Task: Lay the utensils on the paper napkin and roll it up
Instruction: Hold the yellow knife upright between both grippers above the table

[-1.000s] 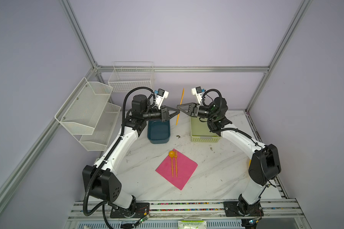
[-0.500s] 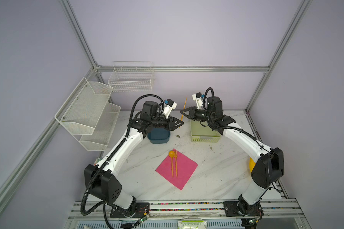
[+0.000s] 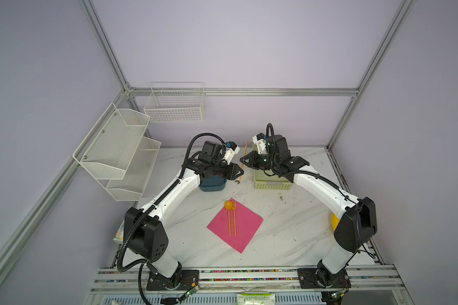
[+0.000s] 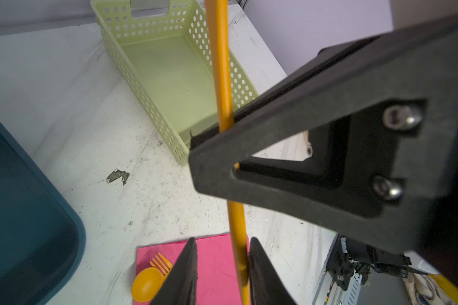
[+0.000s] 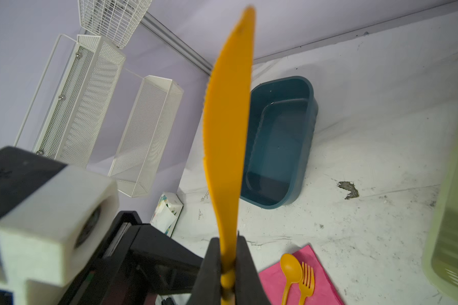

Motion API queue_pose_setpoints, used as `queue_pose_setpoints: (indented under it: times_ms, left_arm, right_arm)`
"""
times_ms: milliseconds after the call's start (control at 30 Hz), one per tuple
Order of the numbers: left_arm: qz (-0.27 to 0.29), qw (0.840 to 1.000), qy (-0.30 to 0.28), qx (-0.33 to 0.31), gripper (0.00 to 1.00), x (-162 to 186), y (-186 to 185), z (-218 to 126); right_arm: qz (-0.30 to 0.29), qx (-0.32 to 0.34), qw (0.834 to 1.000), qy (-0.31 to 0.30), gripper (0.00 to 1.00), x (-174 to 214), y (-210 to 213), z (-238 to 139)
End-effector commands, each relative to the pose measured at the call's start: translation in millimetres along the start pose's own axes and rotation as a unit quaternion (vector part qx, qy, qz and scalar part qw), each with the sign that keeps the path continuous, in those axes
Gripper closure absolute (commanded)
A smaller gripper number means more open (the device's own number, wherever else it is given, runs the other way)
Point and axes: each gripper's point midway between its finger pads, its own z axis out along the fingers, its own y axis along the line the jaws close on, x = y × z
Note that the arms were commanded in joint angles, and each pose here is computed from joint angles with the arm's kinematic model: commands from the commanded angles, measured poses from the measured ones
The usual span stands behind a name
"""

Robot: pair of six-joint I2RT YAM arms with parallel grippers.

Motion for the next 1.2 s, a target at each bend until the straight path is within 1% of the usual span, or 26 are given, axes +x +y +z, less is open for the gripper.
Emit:
queue_pose_setpoints:
  times_ms: [0, 233, 367, 500, 600, 767, 933, 1000, 1100, 1167]
  left_arm:
    - [0.029, 0.999, -0.023, 0.003, 0.74, -21.8, -12.9, -6.2]
    - [0.032, 0.999, -0.016, 0.009, 0.84, -19.9, -17.2, 0.1]
    - [0.032, 0.999, -0.015, 0.008, 0.92, -19.6, -17.5, 1.5]
    - [0.028, 1.000, -0.015, 0.001, 0.96, -19.3, -14.8, 2.1]
    - [0.019, 1.000, -0.015, -0.006, 0.97, -18.5, -11.3, 3.7]
    - [0.015, 1.000, -0.022, 0.010, 0.98, -20.4, -15.8, 4.9]
    - [0.002, 0.998, -0.035, 0.052, 0.98, -23.4, -30.0, 3.7]
    - [0.001, 0.996, -0.040, 0.076, 0.98, -25.1, -38.3, 2.4]
    - [0.005, 0.993, -0.050, 0.103, 0.99, -28.3, -48.6, -1.6]
    - [0.009, 0.991, -0.056, 0.120, 0.99, -30.7, -55.1, -5.5]
  right_arm:
    - [-0.003, 0.009, 1.000, -0.005, 0.97, 2.0, 3.4, -9.6]
    - [-0.007, 0.019, 1.000, -0.001, 0.97, 3.5, -0.9, -7.5]
    - [-0.007, 0.019, 1.000, 0.002, 0.97, 4.6, -0.9, -7.7]
    - [-0.006, 0.019, 1.000, 0.000, 0.95, 4.1, 0.0, -9.4]
    - [-0.002, 0.012, 1.000, -0.011, 0.89, 1.0, 4.6, -13.8]
    - [0.005, 0.004, 0.999, -0.033, 0.71, -1.2, 8.9, -24.8]
    - [0.021, -0.041, 0.997, -0.057, 0.67, -0.7, 19.5, -37.4]
    - [0.024, -0.057, 0.996, -0.071, 0.66, -4.3, 23.0, -47.3]
    - [0.029, -0.063, 0.994, -0.090, 0.65, -13.0, 18.5, -66.0]
    - [0.020, -0.083, 0.991, -0.099, 0.65, -17.4, 22.9, -79.7]
